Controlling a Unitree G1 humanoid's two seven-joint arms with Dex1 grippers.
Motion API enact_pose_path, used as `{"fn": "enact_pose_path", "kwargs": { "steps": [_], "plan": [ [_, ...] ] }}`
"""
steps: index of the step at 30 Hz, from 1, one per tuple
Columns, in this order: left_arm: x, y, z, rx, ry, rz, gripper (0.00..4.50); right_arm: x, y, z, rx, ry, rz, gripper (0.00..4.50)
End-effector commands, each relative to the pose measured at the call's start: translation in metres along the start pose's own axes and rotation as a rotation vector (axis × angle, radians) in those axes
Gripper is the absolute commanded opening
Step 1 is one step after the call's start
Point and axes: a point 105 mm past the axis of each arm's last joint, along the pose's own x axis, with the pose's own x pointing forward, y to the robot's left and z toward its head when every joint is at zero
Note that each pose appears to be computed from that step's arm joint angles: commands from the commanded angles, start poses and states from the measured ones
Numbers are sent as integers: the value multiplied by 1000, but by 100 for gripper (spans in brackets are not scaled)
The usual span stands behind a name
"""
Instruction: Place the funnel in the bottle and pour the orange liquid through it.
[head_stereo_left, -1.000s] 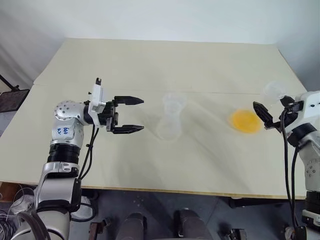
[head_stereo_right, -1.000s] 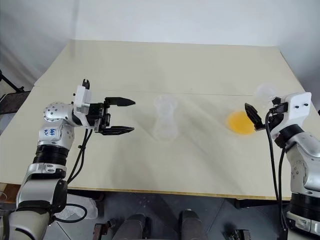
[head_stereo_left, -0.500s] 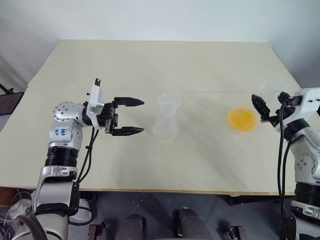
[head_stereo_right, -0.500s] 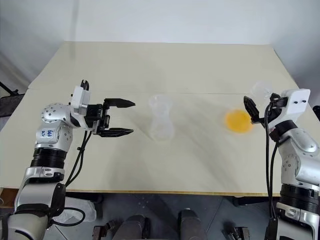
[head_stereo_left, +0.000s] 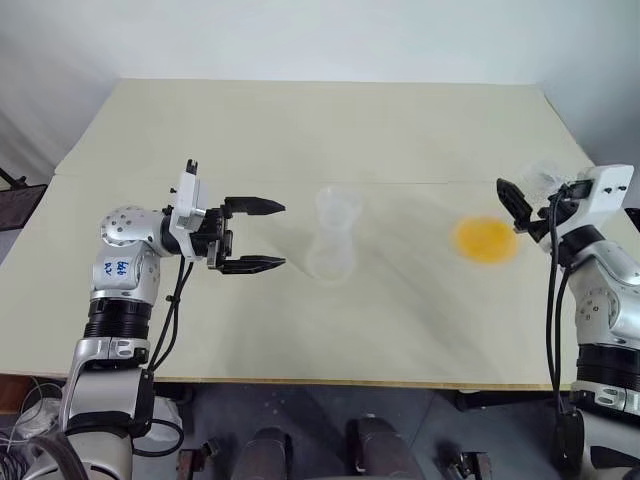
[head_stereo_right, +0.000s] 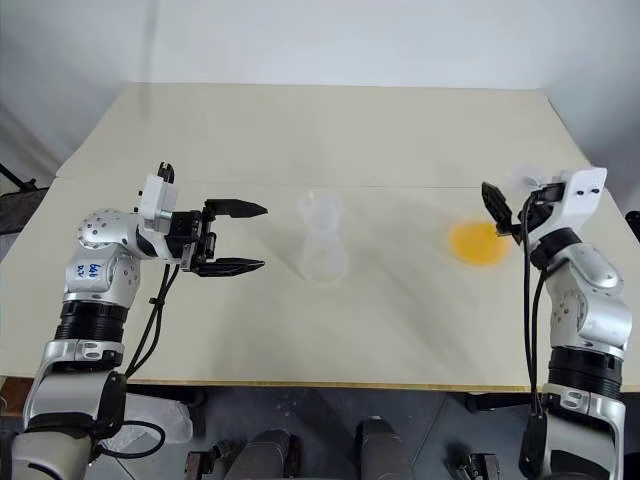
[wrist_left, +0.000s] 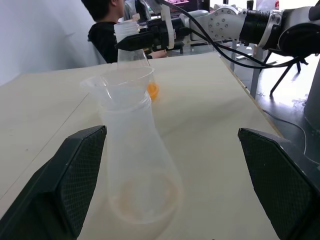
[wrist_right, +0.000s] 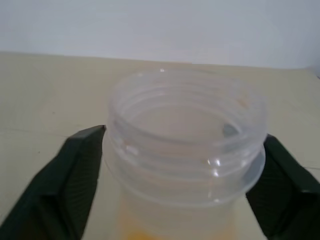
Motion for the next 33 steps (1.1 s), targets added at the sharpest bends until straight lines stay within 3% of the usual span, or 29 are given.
{"fn": "enact_pose_path", "kwargs": {
  "steps": [1, 8, 18, 23, 26, 33],
  "plan": [
    [-5, 0, 13, 45, -28, 18, 450, 1, -2, 19, -8, -74, -2, 258],
    [-5, -2, 9, 37, -25, 19, 450, -1, 15, 31, -56, -85, 81, 246],
    [0, 9, 1, 54, -31, 61, 450, 9, 106, 85, -336, -92, 365, 246],
    [-6, 17, 4, 63, -43, 83, 450, 13, 137, 92, -581, -30, 418, 246],
    [-6, 21, 9, 58, -63, 81, 450, 16, 163, 98, -700, -73, 452, 246],
    [-3, 24, 9, 39, -72, 58, 450, 19, 175, 88, -855, -75, 437, 246]
  ]
}}
